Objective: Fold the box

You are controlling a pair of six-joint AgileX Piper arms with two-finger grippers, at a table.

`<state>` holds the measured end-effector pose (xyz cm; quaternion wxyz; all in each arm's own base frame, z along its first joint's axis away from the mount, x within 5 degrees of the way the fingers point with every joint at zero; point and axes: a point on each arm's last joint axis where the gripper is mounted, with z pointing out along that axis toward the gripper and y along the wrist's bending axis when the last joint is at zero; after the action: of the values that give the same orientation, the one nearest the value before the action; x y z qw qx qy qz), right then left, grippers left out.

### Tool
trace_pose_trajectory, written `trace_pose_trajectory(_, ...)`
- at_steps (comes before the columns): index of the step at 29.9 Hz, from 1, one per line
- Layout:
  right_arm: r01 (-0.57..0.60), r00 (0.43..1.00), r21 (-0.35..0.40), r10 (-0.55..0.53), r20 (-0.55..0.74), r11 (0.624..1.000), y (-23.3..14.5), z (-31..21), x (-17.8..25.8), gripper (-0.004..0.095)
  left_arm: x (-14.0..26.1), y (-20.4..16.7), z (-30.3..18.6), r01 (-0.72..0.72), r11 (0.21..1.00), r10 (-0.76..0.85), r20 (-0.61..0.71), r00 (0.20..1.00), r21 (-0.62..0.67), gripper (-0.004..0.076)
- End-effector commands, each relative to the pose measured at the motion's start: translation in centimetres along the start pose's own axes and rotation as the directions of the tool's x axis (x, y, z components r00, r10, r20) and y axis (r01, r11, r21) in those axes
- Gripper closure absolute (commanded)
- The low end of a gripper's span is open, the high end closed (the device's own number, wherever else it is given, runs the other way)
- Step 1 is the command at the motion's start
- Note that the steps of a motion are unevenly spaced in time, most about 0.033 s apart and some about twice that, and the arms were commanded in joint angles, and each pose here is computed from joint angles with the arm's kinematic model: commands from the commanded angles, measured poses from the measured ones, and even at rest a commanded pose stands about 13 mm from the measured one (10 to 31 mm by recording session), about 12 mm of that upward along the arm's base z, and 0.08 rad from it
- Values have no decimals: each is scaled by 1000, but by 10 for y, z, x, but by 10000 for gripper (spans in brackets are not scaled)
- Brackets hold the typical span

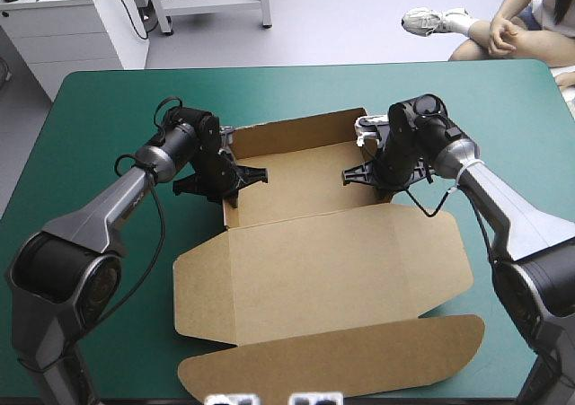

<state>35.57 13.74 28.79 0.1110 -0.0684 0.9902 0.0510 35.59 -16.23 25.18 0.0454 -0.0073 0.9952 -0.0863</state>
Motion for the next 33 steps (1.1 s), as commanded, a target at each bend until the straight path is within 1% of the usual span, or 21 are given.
trace_pose_trajectory(1, -10, 994, -42, 15, 110, 999, -2, -30, -3, 928, 5, 0, -15, -28, 1000, 27, -13, 1000, -16, 716)
trace_pose_trajectory(5, -3, 995, -40, 7, 102, 999, -2, -30, -3, 928, 4, -3, -10, -39, 999, 39, -27, 999, 9, 716)
trace_pose_trajectory(8, -3, 996, -38, 6, 91, 999, -2, -30, -2, 928, 0, -5, -12, -41, 999, 41, 0, 999, 17, 716)
trace_pose_trajectory(12, -4, 998, -35, 6, 63, 999, -2, -30, 1, 928, -9, -11, -29, -52, 998, 51, 33, 998, 30, 716)
trace_pose_trajectory(18, -12, 1000, -65, 14, 28, 998, 2, -30, 4, 928, -19, -19, -48, -73, 996, 67, 97, 993, 57, 716)
trace_pose_trajectory(21, -17, 1000, -80, 19, 25, 997, 3, -30, 5, 928, -21, -19, -46, -89, 995, 83, 97, 992, 55, 716)
trace_pose_trajectory(26, -17, 999, -81, 19, 34, 997, 3, -30, 4, 928, -23, -20, -38, -86, 995, 81, 76, 994, 57, 716)
trace_pose_trajectory(33, -16, 996, -93, 24, 90, 996, 4, -30, -1, 928, -24, -19, -36, -116, 992, 113, 75, 991, 44, 716)
